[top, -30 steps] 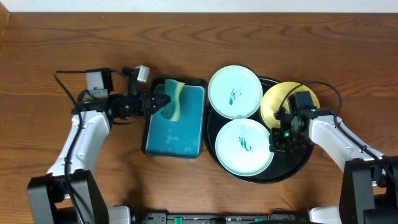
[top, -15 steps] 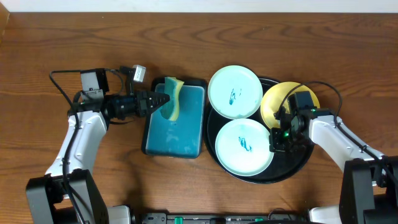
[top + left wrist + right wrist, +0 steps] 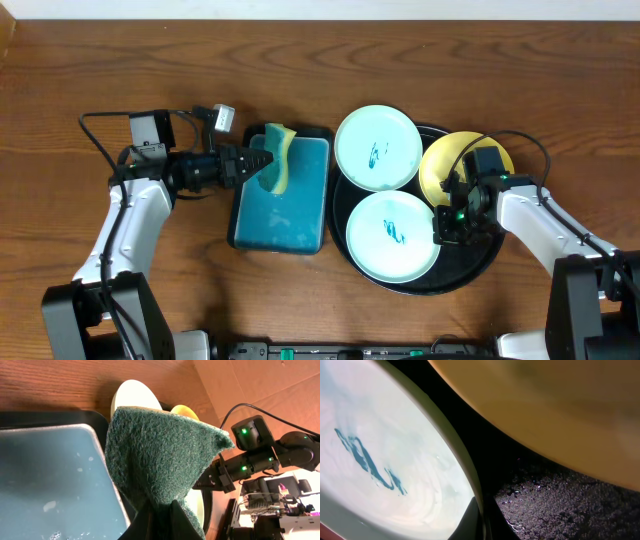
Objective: Clean dirty plates on tray and stack at the side
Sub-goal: 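Lift the sponge with the left gripper and carry it toward the plates, then scrub the front mint plate surface with the sponge in the left gripper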
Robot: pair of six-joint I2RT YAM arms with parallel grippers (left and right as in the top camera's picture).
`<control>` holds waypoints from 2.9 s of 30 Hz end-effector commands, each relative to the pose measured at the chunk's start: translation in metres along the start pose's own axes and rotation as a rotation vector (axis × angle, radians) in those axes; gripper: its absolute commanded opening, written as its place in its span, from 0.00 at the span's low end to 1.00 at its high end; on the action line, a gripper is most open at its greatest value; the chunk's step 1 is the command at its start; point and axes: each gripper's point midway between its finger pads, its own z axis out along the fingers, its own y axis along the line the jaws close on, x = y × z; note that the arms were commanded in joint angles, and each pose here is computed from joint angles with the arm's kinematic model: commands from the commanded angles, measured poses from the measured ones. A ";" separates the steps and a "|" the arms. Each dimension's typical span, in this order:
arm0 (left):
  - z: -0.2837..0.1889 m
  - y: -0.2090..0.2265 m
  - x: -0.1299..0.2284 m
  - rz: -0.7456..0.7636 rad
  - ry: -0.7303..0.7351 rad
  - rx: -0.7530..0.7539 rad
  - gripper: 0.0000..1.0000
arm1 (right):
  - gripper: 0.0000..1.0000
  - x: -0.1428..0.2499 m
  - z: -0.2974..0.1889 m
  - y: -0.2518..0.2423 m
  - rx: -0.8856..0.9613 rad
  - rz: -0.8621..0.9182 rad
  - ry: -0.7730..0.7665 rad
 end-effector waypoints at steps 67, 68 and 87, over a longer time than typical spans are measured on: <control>0.178 -0.083 0.111 0.133 0.292 -0.436 0.08 | 0.01 -0.004 0.000 0.006 -0.018 0.028 -0.012; 0.186 -0.085 0.116 0.130 0.297 -0.426 0.08 | 0.01 -0.004 0.000 0.006 -0.018 0.028 -0.012; 0.213 -0.015 0.169 0.203 0.357 -0.706 0.08 | 0.01 -0.001 0.000 0.006 -0.016 0.033 0.003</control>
